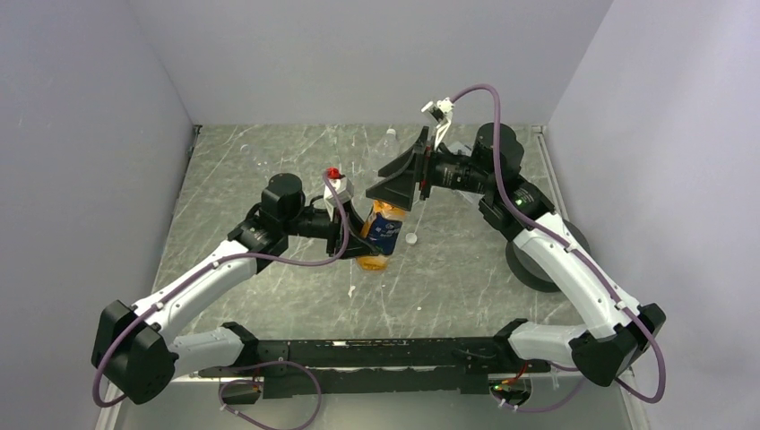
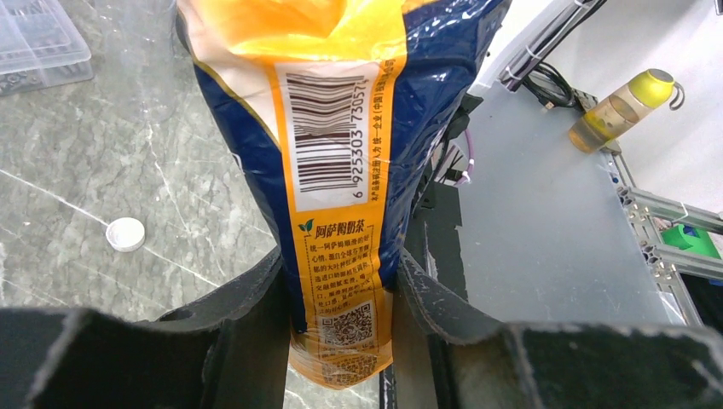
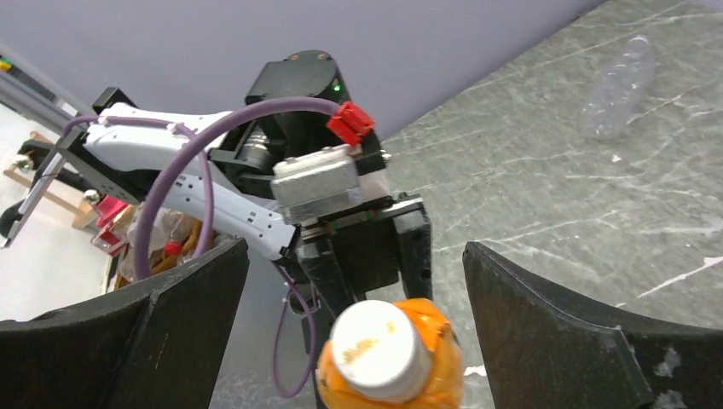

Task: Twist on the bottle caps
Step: Screw the bottle cap onto the plastic bottle.

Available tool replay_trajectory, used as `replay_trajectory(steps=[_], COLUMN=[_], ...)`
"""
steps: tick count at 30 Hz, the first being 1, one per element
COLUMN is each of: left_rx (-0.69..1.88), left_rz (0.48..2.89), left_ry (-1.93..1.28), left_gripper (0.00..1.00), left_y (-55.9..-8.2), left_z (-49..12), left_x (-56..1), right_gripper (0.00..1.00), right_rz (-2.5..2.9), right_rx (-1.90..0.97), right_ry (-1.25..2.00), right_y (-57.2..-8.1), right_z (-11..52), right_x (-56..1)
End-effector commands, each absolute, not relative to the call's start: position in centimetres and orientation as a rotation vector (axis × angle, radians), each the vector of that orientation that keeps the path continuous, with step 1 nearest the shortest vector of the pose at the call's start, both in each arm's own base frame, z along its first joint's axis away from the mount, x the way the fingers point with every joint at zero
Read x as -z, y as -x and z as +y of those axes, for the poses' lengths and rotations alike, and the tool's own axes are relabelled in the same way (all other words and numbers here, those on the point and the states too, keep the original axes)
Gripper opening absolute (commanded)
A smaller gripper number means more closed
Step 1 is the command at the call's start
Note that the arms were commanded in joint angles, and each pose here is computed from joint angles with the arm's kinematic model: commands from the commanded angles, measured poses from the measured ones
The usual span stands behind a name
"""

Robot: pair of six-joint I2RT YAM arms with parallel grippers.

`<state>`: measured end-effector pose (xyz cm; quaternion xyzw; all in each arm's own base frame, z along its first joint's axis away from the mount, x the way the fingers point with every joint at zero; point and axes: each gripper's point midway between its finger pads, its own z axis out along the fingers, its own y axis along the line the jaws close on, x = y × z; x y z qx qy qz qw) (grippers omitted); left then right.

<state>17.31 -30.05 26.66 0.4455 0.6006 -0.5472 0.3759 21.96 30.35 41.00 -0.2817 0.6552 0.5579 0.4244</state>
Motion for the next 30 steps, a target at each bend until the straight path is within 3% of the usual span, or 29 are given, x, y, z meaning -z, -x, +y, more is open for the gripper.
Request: replay_trajectory(steps=[1, 30], left_rx=[1.435, 1.433], left_rz=[1.473, 1.583], left_ry=[-1.131, -0.93], left_gripper=[0.0, 0.0], left_y=[-17.5, -20.3], left_z=[-30.5, -28.7], left_x=[-27.6, -25.2], right_gripper=[1.0, 1.0], right_rz=[1.539, 1.54], right_rx=[-1.404, -1.376], right_ry=[0.773, 0.817], right_y=[-21.0, -19.7], right_z=[31.2, 31.4], right_x=[-43.0, -42.8])
